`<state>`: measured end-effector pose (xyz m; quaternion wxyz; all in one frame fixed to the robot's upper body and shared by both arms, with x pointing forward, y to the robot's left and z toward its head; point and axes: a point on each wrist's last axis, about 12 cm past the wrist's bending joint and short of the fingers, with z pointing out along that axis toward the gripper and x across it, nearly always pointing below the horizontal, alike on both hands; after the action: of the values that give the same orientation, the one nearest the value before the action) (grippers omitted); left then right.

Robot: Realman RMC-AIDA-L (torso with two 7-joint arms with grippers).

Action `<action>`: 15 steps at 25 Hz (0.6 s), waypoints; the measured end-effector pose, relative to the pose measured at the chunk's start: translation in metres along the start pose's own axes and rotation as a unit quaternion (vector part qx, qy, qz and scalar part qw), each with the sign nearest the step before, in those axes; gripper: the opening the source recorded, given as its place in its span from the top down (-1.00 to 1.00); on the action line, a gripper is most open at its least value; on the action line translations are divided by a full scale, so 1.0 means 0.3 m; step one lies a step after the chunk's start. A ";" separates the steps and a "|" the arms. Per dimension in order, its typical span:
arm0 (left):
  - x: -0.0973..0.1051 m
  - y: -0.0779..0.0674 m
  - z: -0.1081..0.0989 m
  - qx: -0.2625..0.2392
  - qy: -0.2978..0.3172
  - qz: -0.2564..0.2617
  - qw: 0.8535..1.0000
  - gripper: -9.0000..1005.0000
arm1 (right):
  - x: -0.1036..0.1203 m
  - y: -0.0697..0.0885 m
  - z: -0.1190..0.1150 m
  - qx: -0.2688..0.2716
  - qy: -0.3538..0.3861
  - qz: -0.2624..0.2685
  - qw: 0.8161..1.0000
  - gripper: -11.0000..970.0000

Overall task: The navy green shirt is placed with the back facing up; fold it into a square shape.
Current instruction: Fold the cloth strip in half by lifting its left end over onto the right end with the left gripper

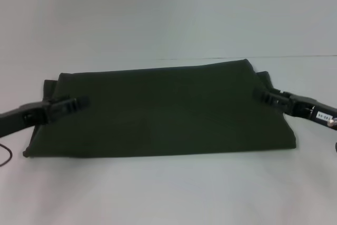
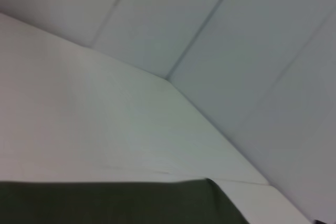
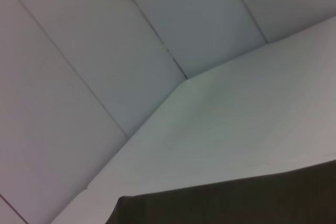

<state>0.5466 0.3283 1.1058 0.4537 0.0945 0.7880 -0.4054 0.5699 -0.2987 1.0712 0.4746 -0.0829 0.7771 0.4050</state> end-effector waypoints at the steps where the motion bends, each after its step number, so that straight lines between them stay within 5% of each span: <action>1: 0.008 -0.007 -0.003 0.010 0.004 -0.003 1.000 -0.42 | 0.004 0.001 0.001 0.000 0.002 -0.001 1.000 -0.76; 7: 0.048 -0.007 -0.024 0.013 0.011 -0.032 0.999 -0.71 | 0.005 -0.002 -0.001 0.003 0.004 -0.001 1.000 -0.77; 15: 0.101 0.008 -0.038 -0.007 0.054 -0.128 0.990 -0.70 | -0.048 -0.020 -0.019 0.010 -0.004 -0.001 1.000 -0.76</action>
<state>0.5234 0.3314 1.0834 0.3553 0.0119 0.8200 -0.4486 0.5770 -0.3104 1.0808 0.4788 -0.0769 0.7793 0.3969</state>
